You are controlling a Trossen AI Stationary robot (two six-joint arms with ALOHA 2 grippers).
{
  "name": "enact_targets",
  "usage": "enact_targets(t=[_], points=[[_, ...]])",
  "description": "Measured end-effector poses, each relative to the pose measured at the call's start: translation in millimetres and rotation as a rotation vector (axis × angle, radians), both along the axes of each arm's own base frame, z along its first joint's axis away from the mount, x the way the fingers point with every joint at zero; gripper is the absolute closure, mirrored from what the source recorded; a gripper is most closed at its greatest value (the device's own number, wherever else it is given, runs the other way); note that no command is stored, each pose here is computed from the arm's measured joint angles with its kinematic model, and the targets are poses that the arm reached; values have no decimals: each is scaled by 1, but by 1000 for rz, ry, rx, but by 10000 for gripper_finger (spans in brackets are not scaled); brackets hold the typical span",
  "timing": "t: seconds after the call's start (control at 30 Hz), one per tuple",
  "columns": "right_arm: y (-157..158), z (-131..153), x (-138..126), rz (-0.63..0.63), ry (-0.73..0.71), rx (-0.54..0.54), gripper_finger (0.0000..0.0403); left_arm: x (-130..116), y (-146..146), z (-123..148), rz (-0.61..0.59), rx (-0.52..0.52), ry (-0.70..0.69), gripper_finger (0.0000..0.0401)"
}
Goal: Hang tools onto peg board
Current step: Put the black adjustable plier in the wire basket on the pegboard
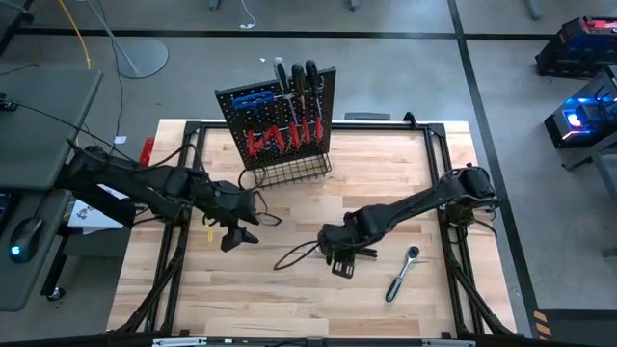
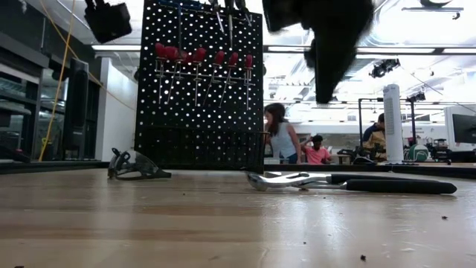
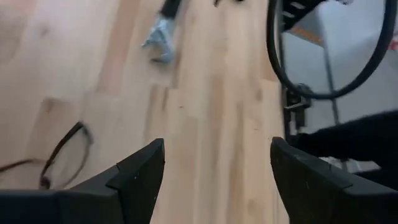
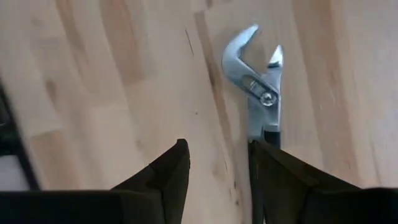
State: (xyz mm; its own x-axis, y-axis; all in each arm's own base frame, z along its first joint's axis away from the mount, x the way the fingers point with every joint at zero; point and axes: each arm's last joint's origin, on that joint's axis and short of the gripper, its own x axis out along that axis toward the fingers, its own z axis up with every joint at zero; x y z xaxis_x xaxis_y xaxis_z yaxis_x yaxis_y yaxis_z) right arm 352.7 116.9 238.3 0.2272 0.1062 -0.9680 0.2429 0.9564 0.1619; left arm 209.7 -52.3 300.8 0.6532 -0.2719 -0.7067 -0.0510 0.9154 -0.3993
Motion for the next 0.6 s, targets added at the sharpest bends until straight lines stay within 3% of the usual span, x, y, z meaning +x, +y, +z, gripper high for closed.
enact_targets(t=[0.3,0.47,0.6], points=[[-13,-58,-15,132,17,-169,237,-1,3,-2,155,-13,42,133],[-12,-72,-14,273,-64,-173,237,0,4,-3,204,1,43,133],[-24,-80,-15,223,-43,-162,237,0,4,-3,213,-5,44,133]])
